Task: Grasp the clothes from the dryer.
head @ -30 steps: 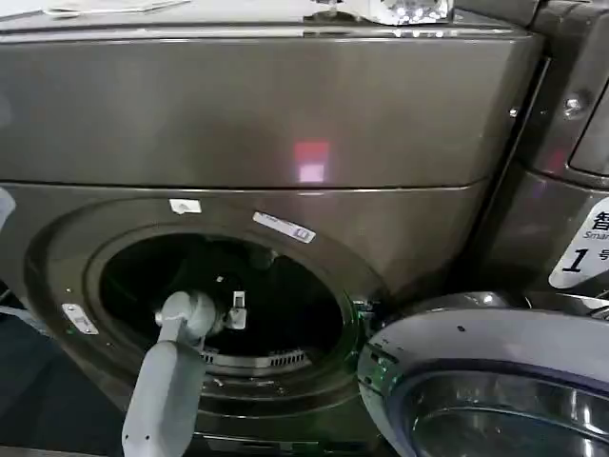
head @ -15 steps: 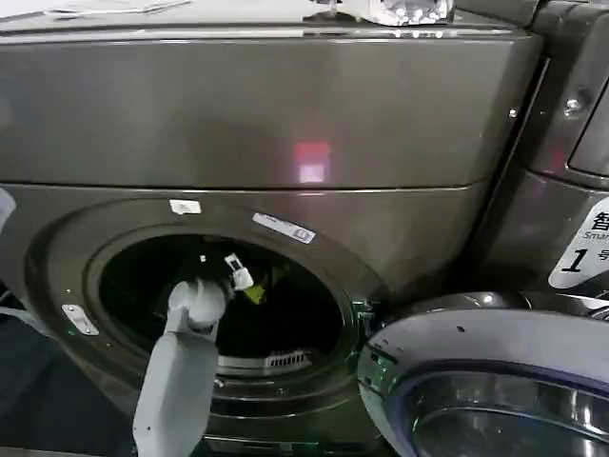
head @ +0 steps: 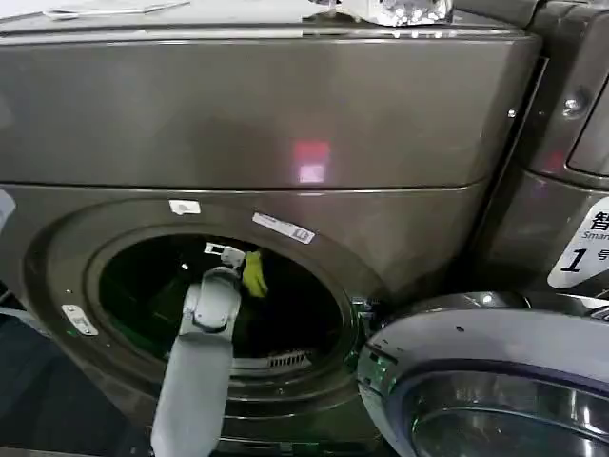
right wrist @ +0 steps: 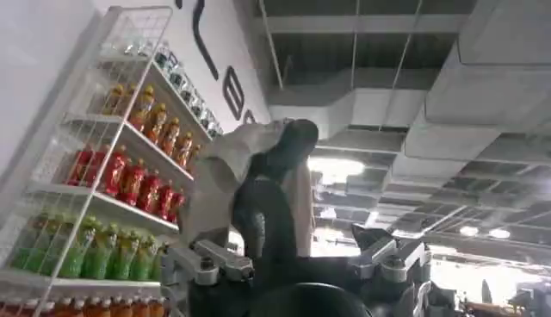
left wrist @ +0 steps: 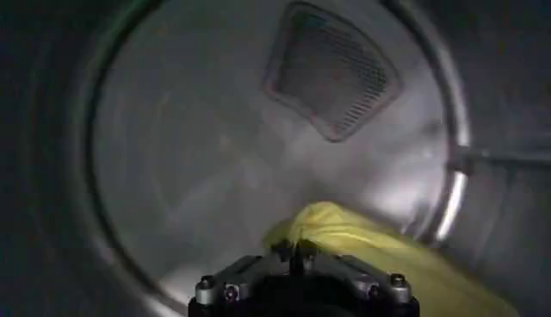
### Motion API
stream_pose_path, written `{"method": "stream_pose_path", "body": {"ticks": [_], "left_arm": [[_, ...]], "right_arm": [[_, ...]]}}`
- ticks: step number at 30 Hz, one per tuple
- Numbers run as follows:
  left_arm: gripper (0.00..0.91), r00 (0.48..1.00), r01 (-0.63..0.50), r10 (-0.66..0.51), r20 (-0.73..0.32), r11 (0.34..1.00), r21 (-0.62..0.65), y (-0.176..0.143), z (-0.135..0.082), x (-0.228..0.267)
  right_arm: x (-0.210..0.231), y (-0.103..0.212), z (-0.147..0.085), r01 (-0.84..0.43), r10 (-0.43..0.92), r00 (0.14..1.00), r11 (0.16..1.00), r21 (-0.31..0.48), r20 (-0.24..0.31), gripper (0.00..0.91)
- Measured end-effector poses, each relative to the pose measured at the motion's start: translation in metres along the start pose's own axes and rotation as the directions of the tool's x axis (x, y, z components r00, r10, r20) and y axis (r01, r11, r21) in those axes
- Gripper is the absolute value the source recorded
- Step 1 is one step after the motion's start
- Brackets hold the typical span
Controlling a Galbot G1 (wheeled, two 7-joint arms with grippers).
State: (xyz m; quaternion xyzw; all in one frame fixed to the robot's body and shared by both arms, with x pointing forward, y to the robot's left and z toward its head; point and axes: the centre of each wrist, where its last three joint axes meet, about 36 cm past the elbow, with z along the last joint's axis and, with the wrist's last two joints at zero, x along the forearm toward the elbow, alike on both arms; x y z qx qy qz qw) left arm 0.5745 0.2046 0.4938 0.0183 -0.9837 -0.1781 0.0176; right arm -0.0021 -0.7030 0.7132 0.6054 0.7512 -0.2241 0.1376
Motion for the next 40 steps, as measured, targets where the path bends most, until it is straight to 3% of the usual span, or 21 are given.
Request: {"method": "stream_pose_path", "body": {"ticks": [15, 40], "left_arm": [[0.000, 0.996, 0.093, -0.090, -0.024, 0.980, 0.176, -0.001, -0.013, 0.005], [0.000, 0.995, 0.097, -0.091, -0.044, 0.977, 0.187, -0.002, -0.013, 0.007]], "right_arm": [[0.000, 0.000, 0.001, 0.003, -0.003, 1.000, 1.000, -0.008, 0.017, 0.907], [0.002, -0.006, -0.010, -0.016, 0.016, 1.000, 1.000, -0.022, 0.004, 0.907]]}}
